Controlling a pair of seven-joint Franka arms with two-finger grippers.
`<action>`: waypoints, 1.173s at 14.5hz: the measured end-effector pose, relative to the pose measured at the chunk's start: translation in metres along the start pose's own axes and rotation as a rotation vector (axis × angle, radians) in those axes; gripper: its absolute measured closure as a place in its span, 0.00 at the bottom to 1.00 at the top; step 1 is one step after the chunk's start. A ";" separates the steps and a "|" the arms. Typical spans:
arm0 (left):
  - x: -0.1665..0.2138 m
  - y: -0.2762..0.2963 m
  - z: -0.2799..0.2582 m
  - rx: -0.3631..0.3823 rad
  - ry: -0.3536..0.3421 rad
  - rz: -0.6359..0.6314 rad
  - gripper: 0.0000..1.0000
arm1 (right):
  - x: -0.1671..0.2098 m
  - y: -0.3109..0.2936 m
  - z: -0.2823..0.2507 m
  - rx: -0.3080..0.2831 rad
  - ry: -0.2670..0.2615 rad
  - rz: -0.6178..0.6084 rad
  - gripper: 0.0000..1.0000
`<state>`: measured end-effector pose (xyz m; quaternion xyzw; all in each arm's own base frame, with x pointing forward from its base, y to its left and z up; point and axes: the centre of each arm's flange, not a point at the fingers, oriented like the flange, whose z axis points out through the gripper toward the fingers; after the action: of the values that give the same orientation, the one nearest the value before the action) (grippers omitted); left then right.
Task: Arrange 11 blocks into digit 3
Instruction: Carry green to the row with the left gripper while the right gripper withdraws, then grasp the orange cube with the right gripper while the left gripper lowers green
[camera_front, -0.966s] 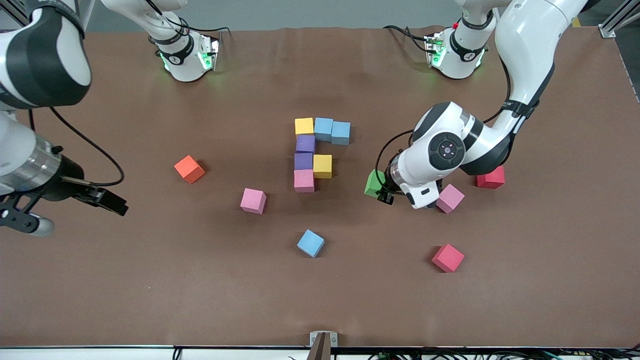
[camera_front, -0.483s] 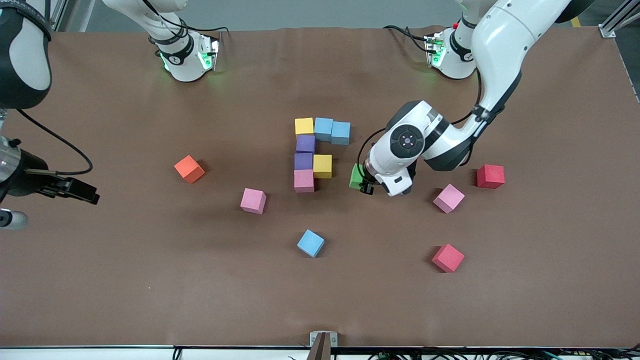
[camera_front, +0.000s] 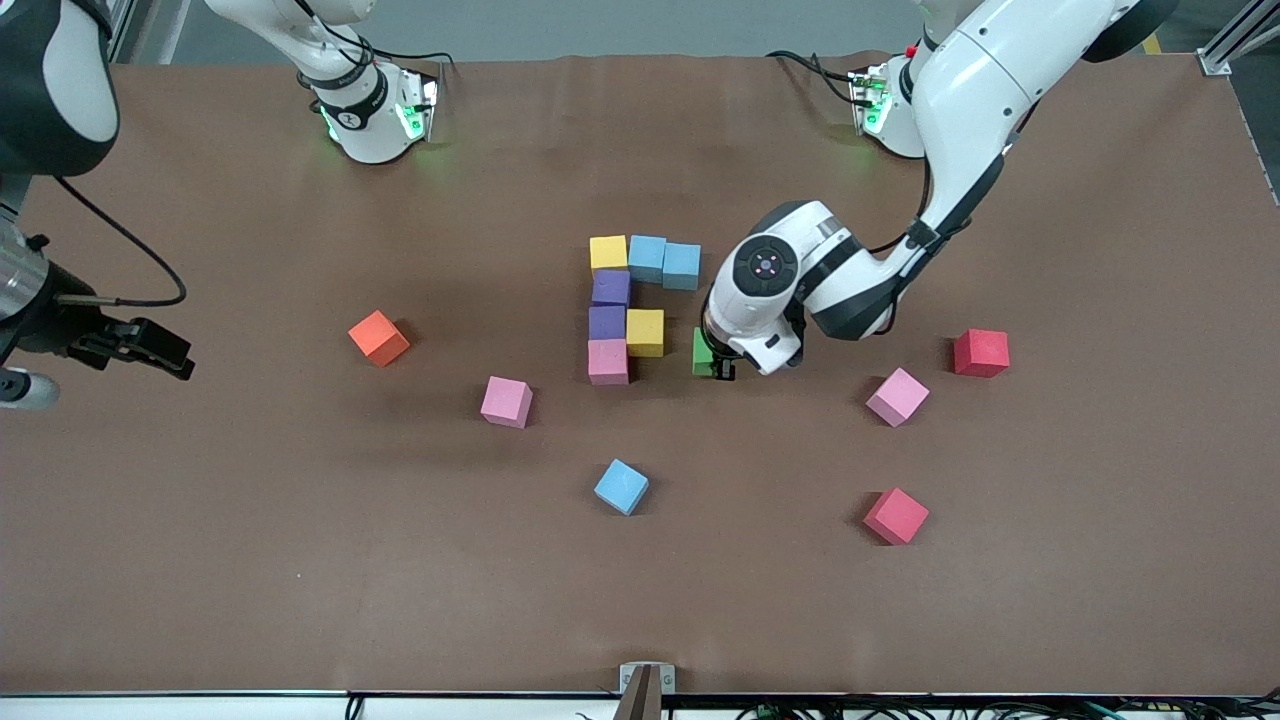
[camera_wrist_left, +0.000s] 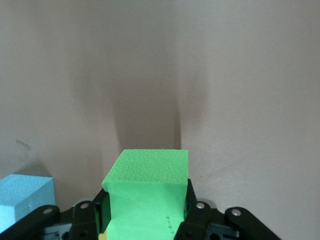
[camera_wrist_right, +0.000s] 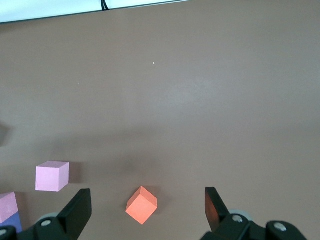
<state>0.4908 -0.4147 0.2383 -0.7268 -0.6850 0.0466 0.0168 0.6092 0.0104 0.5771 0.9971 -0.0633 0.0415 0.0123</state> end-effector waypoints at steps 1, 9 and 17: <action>-0.007 -0.008 0.004 -0.003 0.005 -0.007 0.44 | -0.008 0.000 0.000 -0.002 -0.006 -0.004 0.00; -0.017 -0.023 0.017 -0.027 -0.035 -0.035 0.44 | -0.040 -0.007 0.030 -0.018 -0.126 -0.116 0.00; -0.018 -0.027 0.038 -0.032 -0.009 0.012 0.44 | -0.047 0.014 0.117 -0.017 -0.139 -0.086 0.00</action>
<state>0.4591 -0.4329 0.2042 -0.7308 -0.6814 0.0390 0.0020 0.5702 -0.0011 0.4568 0.9992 -0.0217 -0.0290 0.0182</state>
